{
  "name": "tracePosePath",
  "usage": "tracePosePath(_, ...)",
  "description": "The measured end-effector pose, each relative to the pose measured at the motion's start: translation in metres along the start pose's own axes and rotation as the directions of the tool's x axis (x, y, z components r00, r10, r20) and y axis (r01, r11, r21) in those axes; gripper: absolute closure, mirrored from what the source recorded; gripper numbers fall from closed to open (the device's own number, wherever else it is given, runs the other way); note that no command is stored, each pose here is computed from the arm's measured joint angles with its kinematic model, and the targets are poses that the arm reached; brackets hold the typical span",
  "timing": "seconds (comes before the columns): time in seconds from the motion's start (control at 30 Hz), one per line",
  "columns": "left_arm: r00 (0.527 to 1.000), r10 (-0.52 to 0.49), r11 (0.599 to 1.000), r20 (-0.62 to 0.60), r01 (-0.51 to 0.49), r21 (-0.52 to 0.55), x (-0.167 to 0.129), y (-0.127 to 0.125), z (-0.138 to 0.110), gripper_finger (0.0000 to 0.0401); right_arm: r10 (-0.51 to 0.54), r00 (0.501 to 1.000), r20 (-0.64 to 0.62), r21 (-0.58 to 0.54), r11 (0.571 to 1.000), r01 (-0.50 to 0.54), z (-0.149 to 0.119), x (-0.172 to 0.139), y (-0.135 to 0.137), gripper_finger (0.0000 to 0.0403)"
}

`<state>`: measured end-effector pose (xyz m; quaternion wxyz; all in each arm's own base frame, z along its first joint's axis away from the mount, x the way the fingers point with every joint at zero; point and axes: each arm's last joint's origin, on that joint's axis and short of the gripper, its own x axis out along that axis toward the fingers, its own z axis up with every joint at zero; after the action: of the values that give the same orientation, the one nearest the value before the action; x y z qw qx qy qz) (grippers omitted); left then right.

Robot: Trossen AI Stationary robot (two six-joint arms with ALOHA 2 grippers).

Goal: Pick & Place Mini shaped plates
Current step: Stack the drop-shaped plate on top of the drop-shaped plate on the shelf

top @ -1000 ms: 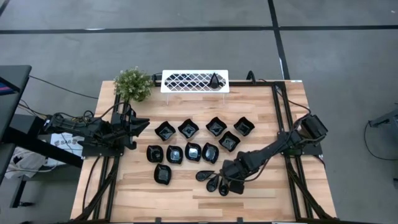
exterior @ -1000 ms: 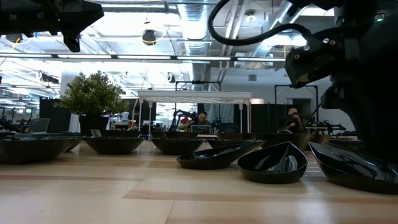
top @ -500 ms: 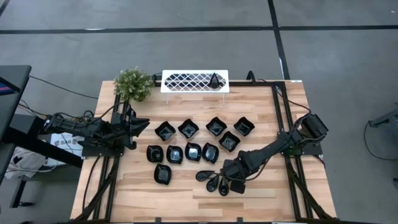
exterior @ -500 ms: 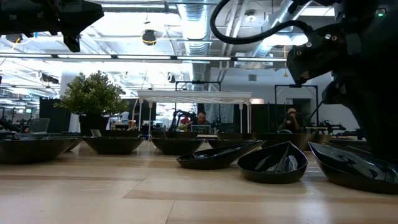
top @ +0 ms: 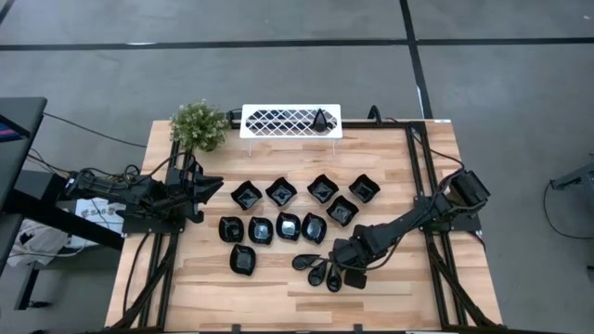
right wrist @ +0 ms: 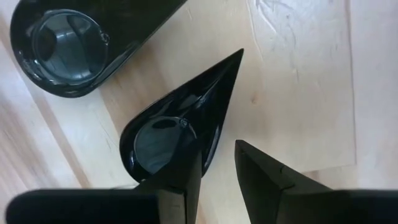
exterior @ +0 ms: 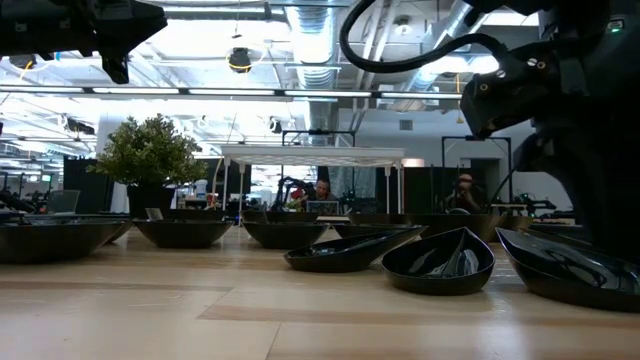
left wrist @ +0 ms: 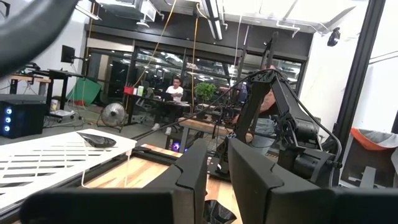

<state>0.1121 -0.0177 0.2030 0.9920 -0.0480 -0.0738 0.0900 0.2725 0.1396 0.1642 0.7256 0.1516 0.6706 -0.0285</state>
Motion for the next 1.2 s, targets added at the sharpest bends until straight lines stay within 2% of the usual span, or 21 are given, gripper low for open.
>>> tracePosePath(0.3,1.000,0.000,1.000,0.000,0.000,0.000,0.000,0.000,0.000,0.0334,0.019,1.000,0.020,-0.012,1.000,-0.019,0.000,0.004,-0.001,0.0310)
tracePosePath(0.5,1.000,0.001,1.000,0.000,-0.001,0.000,0.000,0.000,0.000,0.0334,0.072,0.997,0.013,0.044,0.996,-0.073,-0.003,0.013,-0.005,0.0310)
tracePosePath(0.83,1.000,0.000,1.000,0.000,0.000,0.000,0.000,0.000,0.000,0.0334,0.072,0.997,0.009,0.045,0.996,-0.072,-0.003,0.013,-0.004,0.0311)
tracePosePath(0.97,1.000,0.000,1.000,0.000,0.000,0.000,0.000,0.000,0.000,0.0334,0.076,0.997,0.001,0.053,0.996,-0.076,-0.002,0.014,-0.006,0.0327)
tracePosePath(1.2,1.000,0.000,1.000,0.000,0.000,0.000,0.000,0.000,0.000,0.0334,0.081,0.997,-0.010,0.059,0.995,-0.080,-0.002,0.014,-0.007,0.0379)
